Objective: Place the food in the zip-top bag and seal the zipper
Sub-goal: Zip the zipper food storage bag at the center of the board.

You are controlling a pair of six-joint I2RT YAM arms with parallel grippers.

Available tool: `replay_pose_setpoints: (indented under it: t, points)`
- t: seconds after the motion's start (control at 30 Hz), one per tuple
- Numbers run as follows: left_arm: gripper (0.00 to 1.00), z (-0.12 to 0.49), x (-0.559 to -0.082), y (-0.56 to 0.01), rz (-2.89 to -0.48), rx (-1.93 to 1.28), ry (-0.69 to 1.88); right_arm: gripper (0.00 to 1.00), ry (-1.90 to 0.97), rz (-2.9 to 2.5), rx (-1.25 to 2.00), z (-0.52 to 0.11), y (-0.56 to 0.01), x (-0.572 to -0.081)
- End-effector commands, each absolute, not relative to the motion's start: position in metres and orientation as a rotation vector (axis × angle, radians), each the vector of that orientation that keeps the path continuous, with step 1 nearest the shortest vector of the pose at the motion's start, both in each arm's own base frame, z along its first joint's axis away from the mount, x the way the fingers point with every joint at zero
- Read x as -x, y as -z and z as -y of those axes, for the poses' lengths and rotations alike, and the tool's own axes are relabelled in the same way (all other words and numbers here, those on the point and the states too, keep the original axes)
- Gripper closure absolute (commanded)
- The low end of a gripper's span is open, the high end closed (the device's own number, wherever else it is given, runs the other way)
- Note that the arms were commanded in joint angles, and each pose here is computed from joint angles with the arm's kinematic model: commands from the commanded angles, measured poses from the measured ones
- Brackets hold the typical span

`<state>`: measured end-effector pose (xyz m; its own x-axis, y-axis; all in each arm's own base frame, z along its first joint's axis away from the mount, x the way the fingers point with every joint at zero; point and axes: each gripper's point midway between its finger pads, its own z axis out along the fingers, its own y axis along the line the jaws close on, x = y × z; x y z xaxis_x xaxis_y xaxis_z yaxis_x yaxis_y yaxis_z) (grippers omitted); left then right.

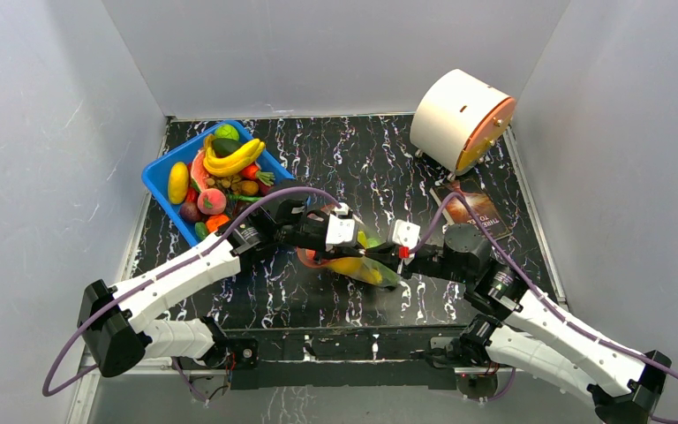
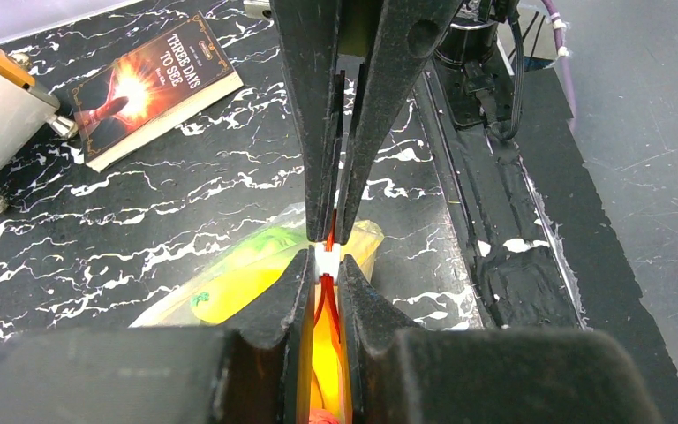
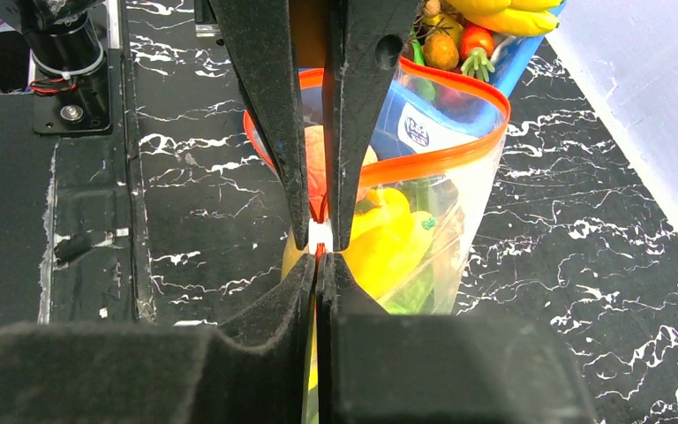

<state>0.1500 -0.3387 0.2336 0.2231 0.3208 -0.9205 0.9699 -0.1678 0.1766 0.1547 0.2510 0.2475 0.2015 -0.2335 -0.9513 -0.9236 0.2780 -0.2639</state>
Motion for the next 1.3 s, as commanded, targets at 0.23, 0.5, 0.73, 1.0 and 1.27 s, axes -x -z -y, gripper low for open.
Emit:
replay_pose_setpoints:
  t: [0.23,0.5,0.73,1.0,1.27]
  points:
    - [1.0,0.336,-0.153,-0.258,-1.186,-1.618,0.92,1.0,-0.567,-1.224,1.066,-0.234,-0.287,-0.174]
    - [1.0,0.331,-0.164,-0.25,-1.274,-1.604,0.849,1.0,-0.505,-1.265,0.965,-0.217,-0.295,-0.183]
    - [1.0,0.328,-0.169,-0.25,-1.288,-1.597,0.817,1.0,-0.502,-1.275,0.942,-0.212,-0.299,-0.182]
    - [1.0,0.325,-0.17,-0.254,-1.29,-1.592,0.807,1.0,-0.452,-1.297,0.877,-0.197,-0.305,-0.186]
    - [1.0,0.323,-0.171,-0.257,-1.296,-1.587,0.793,1.0,-0.405,-1.323,0.826,-0.185,-0.306,-0.191]
